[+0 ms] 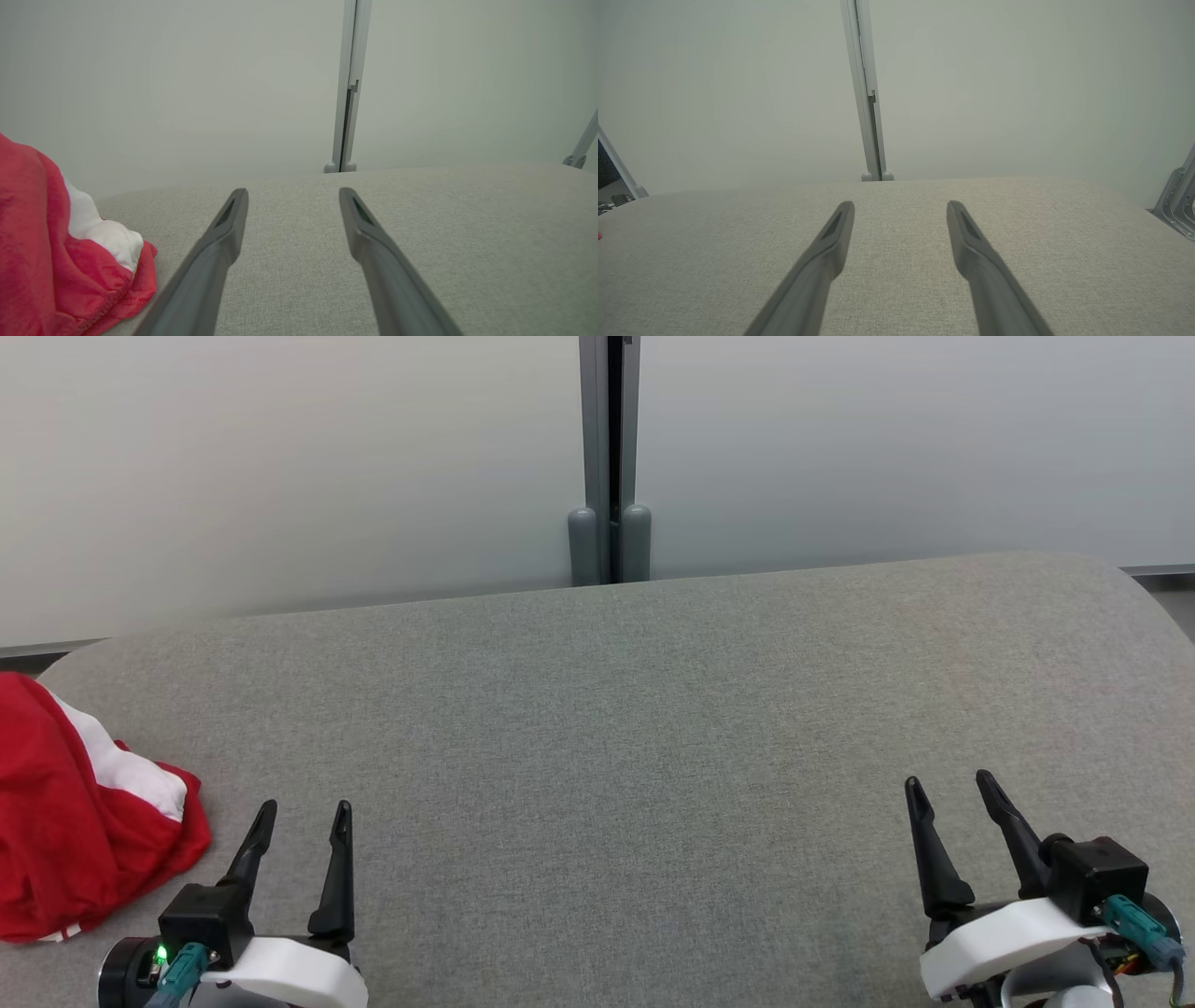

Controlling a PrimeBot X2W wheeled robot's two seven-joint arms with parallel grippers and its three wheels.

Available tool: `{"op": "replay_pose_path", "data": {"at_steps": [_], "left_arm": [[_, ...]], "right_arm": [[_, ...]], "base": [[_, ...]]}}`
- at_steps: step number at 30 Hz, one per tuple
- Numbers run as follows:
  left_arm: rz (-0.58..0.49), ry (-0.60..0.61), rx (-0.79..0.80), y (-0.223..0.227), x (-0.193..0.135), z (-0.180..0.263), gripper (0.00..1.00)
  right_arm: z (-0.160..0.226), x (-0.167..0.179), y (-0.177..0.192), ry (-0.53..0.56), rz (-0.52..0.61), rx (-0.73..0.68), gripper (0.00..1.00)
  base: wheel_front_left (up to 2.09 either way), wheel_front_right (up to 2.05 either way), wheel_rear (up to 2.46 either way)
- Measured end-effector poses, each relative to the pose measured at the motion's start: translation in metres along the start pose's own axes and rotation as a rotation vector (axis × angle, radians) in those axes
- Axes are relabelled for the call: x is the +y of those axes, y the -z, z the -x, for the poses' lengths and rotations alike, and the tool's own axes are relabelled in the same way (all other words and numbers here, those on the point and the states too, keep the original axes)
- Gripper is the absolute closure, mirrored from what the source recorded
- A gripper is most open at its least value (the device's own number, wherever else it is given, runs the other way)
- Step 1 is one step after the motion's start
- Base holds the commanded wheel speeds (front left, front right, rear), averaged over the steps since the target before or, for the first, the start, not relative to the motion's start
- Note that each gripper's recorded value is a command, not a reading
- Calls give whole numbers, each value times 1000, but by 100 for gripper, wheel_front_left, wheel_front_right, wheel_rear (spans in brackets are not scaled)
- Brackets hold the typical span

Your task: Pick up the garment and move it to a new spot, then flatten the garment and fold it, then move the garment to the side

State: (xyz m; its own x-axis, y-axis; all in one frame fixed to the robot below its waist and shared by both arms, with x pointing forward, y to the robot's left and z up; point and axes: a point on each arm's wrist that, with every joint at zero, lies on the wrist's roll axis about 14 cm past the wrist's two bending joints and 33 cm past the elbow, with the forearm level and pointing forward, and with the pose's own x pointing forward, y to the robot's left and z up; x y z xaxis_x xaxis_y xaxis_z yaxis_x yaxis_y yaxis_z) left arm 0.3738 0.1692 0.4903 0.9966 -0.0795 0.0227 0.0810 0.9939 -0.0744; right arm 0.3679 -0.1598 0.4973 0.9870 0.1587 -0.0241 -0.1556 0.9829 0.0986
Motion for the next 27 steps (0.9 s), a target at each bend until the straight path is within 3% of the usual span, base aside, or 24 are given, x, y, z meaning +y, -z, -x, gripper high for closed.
{"op": "replay_pose_path", "data": {"at_steps": [18,27], "left_arm": [[16,-37,9,3,10,6,0],[19,-150,-28,-10,50,20,0]], "right_arm": [[-5,4,-1,-13,0,-2,0],[-31,42,-10,-139,34,-18,0]], "base": [[0,0,0],[0,0,0]]}}
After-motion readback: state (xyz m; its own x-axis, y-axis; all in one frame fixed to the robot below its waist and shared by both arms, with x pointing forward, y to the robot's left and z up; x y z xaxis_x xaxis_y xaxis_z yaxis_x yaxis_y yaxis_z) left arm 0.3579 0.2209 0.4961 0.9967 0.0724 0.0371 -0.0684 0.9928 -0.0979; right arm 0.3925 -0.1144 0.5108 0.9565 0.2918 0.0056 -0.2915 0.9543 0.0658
